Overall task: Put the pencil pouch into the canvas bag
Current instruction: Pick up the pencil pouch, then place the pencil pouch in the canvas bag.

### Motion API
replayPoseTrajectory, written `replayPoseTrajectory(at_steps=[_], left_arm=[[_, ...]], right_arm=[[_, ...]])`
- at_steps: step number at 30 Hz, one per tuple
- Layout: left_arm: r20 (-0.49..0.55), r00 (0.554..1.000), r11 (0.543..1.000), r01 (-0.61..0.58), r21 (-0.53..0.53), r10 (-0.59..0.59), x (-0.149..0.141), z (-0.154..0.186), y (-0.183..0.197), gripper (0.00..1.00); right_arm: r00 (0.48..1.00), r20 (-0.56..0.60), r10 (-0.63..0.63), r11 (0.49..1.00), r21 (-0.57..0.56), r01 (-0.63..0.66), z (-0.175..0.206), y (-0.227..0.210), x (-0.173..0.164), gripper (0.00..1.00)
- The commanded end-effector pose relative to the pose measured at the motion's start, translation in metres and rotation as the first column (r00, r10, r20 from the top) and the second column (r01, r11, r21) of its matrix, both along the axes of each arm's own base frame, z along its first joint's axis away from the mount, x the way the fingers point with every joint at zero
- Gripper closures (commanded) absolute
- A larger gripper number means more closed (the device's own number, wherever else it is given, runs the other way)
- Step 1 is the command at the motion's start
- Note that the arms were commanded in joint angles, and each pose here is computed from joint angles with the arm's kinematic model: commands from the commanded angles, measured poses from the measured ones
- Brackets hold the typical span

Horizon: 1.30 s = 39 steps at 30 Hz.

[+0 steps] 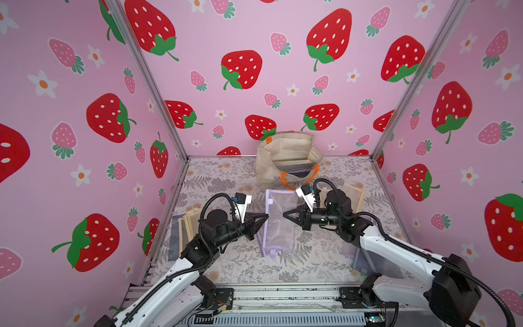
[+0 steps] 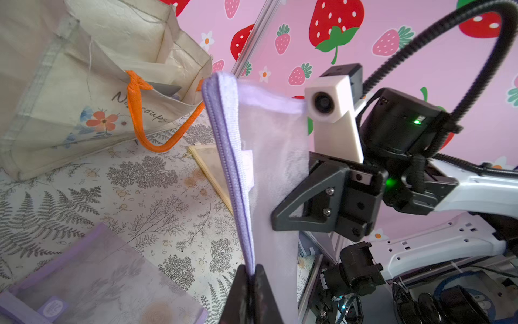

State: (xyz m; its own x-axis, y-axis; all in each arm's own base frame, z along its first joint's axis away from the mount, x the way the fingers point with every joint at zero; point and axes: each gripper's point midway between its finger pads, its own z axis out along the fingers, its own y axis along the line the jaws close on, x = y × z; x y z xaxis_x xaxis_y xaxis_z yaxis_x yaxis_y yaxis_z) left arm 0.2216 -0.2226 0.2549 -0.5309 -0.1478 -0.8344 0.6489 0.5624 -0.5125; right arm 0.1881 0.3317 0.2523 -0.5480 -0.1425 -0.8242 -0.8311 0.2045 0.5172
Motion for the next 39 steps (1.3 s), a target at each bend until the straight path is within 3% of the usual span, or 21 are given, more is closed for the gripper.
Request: replayPoseTrajectory(at_steps=[1, 4, 6, 13, 17, 20, 27, 30, 39], left_arm=[[-0.017, 0.994, 0.992, -0.106, 0.066, 0.107, 0.016, 0.0, 0.011, 0.5], [-0.071, 0.979, 0.972, -0.181, 0.149, 0.193, 0.026, -0.024, 0.023, 0.28], [-0.093, 0.97, 0.961, -0.206, 0.185, 0.226, 0.029, -0.036, 0.028, 0.21], [-0.141, 0.959, 0.956, -0.217, 0.198, 0.247, 0.029, -0.059, 0.032, 0.17], [-0.162, 0.953, 0.955, -0.222, 0.199, 0.256, 0.029, -0.07, 0.035, 0.16], [-0.171, 0.951, 0.955, -0.226, 0.194, 0.259, 0.029, -0.075, 0.036, 0.16], [-0.203, 0.942, 0.954, -0.228, 0.195, 0.267, 0.035, -0.088, 0.036, 0.16], [-0.212, 0.94, 0.954, -0.228, 0.195, 0.268, 0.037, -0.092, 0.037, 0.16], [-0.26, 0.923, 0.953, -0.239, 0.186, 0.282, 0.048, -0.111, 0.039, 0.16]], right_arm=[[0.991, 0.12, -0.058, 0.995, -0.07, 0.066, 0.021, -0.016, 0.015, 1.0], [0.966, 0.238, -0.1, 0.985, -0.116, 0.131, 0.044, -0.032, 0.035, 1.0], [0.926, 0.358, -0.117, 0.969, -0.165, 0.186, 0.062, -0.04, 0.05, 1.0], [0.679, 0.728, -0.101, 0.859, -0.281, 0.429, 0.136, -0.057, 0.13, 1.0], [0.561, 0.828, -0.006, 0.806, -0.329, 0.493, 0.148, -0.047, 0.182, 1.0], [0.509, 0.858, 0.071, 0.765, -0.375, 0.524, 0.139, -0.038, 0.216, 1.0], [0.431, 0.886, 0.17, 0.687, -0.42, 0.593, 0.104, -0.019, 0.291, 1.0], [0.423, 0.878, 0.223, 0.651, -0.457, 0.606, 0.083, -0.014, 0.313, 1.0], [0.394, 0.877, 0.275, 0.617, -0.476, 0.627, 0.068, -0.007, 0.335, 1.0]])
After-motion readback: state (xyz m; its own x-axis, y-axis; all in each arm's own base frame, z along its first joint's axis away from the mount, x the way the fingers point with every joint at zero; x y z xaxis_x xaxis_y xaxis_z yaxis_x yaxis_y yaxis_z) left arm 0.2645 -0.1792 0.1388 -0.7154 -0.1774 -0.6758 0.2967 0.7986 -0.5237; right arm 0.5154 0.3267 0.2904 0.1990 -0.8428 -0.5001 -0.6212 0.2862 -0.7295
